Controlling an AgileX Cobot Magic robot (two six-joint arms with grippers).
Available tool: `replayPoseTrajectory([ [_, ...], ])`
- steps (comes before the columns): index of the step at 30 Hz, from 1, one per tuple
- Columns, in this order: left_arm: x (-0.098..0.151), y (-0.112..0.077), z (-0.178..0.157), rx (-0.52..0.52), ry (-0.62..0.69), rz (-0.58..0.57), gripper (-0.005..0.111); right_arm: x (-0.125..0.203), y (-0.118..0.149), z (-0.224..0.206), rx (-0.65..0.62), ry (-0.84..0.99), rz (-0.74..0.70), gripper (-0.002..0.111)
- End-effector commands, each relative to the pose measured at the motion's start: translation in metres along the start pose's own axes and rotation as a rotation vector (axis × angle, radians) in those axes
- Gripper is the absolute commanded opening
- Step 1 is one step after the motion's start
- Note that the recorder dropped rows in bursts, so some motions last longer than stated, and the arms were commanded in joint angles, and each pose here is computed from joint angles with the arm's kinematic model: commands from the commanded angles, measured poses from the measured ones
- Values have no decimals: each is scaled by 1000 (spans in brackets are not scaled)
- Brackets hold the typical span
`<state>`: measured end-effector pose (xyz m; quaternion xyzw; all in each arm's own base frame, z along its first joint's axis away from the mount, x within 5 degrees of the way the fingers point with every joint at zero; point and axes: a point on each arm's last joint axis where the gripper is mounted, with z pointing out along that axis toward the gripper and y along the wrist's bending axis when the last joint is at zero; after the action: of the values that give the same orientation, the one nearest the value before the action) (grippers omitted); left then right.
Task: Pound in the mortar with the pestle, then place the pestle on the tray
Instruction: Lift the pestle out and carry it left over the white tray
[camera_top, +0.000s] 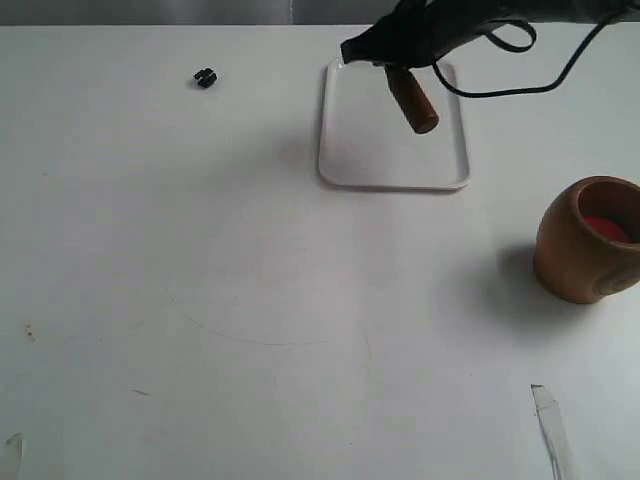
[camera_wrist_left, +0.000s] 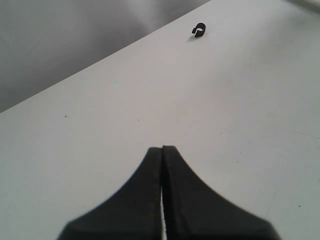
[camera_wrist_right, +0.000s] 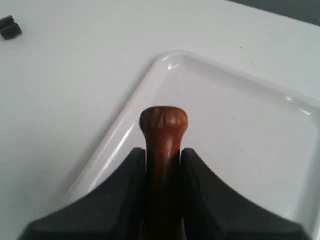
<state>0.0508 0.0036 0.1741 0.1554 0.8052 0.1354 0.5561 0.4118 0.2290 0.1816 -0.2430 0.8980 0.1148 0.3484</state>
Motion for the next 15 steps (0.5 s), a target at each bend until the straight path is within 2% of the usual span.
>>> replayPoseTrajectory([
  [1, 0, -1, 0, 8, -7, -12, 0, 6, -16, 23, 14, 74, 17, 0],
  [6, 0, -1, 0, 8, -7, -12, 0, 19, -28, 42, 19, 150, 38, 0],
  [15, 0, -1, 0, 8, -7, -12, 0, 24, -29, 43, 17, 195, 26, 0],
])
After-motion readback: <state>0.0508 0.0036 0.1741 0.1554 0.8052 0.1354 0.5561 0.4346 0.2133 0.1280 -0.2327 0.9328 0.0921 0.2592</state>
